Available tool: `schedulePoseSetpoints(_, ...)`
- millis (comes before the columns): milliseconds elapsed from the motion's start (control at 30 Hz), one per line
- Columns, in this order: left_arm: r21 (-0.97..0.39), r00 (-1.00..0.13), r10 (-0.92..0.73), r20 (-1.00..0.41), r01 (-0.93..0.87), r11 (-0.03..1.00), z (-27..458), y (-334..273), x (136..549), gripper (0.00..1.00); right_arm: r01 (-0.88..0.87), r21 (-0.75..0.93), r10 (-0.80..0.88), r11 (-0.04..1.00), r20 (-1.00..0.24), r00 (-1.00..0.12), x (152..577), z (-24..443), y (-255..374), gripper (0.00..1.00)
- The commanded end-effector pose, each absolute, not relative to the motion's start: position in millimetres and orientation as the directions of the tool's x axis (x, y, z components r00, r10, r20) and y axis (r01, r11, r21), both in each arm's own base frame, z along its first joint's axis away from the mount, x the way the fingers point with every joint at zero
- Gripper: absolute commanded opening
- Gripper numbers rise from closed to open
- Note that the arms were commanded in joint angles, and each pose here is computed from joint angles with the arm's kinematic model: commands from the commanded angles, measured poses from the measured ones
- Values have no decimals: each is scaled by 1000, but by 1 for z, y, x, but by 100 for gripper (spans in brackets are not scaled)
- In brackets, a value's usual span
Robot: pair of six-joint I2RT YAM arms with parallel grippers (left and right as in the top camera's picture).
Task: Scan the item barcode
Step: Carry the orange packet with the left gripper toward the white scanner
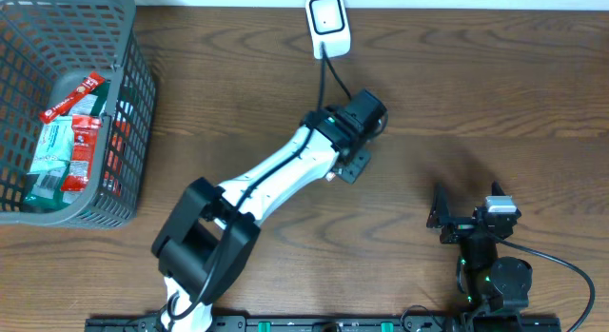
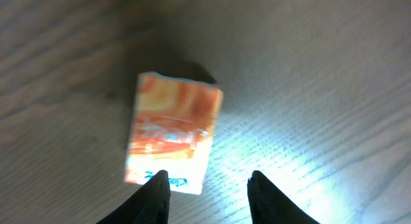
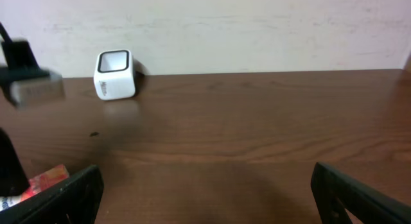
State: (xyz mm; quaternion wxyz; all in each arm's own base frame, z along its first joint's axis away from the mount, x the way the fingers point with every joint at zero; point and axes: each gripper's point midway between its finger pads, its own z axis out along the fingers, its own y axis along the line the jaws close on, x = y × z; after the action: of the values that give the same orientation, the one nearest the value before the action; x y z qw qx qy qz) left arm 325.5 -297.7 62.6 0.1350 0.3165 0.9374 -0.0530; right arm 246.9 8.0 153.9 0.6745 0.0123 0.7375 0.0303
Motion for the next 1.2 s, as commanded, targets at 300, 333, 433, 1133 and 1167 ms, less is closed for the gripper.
schedulePoseSetpoints(300, 122, -726, 657, -203, 647, 752, 10, -282, 336, 41, -18, 50, 48, 999, -995, -90, 247, 153, 6, 99)
schedulePoseSetpoints(333, 122, -727, 656, -203, 646, 754, 9, -282, 336, 41, -18, 50, 48, 999, -995, -90, 247, 153, 6, 99)
schedulePoseSetpoints(433, 121, -729, 653, -206, 643, 756, 9, -282, 337, 41, -18, 50, 48, 999, -995, -90, 247, 153, 6, 99)
schedulePoseSetpoints(1133, 161, -715, 652, -251, 634, 757, 31, -283, 341, 41, -18, 50, 48, 999, -995, -90, 247, 153, 6, 99)
schedulePoseSetpoints(1167, 161, -716, 653, -246, 634, 756, 29, -282, 340, 42, -18, 50, 48, 999, -995, -90, 247, 153, 6, 99)
